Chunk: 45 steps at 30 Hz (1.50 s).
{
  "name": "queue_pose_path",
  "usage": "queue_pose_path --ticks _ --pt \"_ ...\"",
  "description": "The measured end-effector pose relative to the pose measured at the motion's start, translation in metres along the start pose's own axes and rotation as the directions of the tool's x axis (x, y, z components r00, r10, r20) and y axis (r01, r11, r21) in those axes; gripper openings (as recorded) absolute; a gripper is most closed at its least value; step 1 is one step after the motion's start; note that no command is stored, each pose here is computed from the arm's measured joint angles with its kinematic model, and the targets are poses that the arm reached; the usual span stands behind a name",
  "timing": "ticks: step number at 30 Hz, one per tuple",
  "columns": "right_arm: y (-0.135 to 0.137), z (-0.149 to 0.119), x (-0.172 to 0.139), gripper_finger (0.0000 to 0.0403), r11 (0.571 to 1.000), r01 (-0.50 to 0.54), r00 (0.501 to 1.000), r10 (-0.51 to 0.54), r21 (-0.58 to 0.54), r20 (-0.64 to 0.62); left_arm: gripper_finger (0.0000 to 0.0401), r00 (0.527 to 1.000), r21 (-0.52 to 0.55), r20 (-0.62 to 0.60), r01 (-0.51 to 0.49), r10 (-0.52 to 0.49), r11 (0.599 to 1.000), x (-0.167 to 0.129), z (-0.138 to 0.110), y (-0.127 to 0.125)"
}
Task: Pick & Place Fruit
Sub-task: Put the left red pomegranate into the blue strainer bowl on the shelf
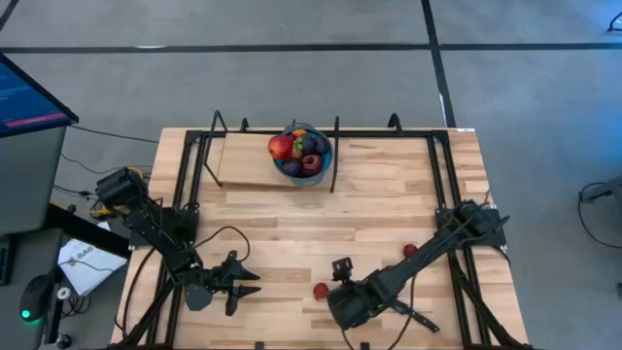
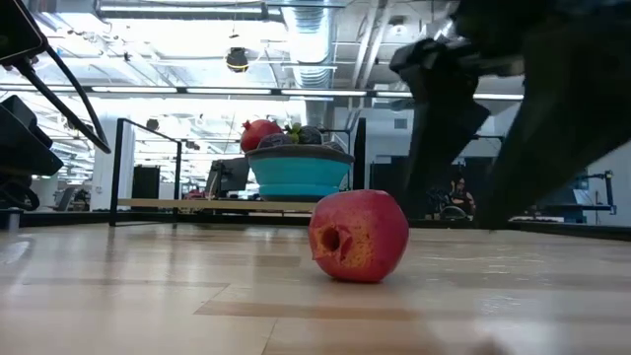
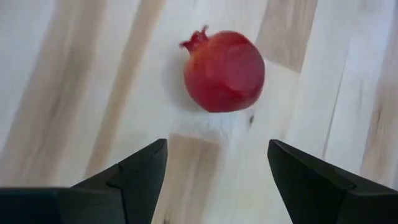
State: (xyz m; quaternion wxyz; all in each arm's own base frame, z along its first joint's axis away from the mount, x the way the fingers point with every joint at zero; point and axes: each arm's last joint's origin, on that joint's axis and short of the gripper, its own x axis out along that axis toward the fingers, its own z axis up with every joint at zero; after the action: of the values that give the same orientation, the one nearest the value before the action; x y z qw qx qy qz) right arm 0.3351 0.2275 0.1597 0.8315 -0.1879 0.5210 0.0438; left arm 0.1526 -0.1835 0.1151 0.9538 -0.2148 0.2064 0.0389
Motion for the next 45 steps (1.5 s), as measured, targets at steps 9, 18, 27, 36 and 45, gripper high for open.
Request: queue_pose_path --ticks 9,18,27,36,45 --pt "-0.012 0.016 -0.001 0.0274 0.990 -0.018 0.976 0.048 -0.142 0.213 0.0153 1.000 -0.017 0.007 0.004 -0.004 1.000 0.001 0.001 0.000" --pt "-0.030 0.018 0.013 0.0274 0.956 -0.148 0.965 0.195 -0.254 0.175 0.0153 1.000 -0.033 0.015 0.011 -0.011 0.999 0.001 0.003 -0.001" --pt "-0.041 0.020 0.017 0.0274 0.919 -0.148 0.959 0.224 -0.367 0.173 0.0153 1.000 -0.035 0.017 0.013 -0.012 0.999 0.001 0.003 -0.002" --pt "-0.048 0.017 0.032 0.0274 0.906 -0.221 0.947 0.288 -0.360 0.142 0.0153 1.000 -0.033 0.017 0.014 -0.013 0.999 0.001 0.003 -0.002" --pt "-0.037 0.015 0.048 0.0274 0.907 -0.236 0.948 0.294 -0.348 0.124 0.0153 1.000 -0.032 0.017 0.015 -0.014 0.999 0.001 0.003 -0.002"
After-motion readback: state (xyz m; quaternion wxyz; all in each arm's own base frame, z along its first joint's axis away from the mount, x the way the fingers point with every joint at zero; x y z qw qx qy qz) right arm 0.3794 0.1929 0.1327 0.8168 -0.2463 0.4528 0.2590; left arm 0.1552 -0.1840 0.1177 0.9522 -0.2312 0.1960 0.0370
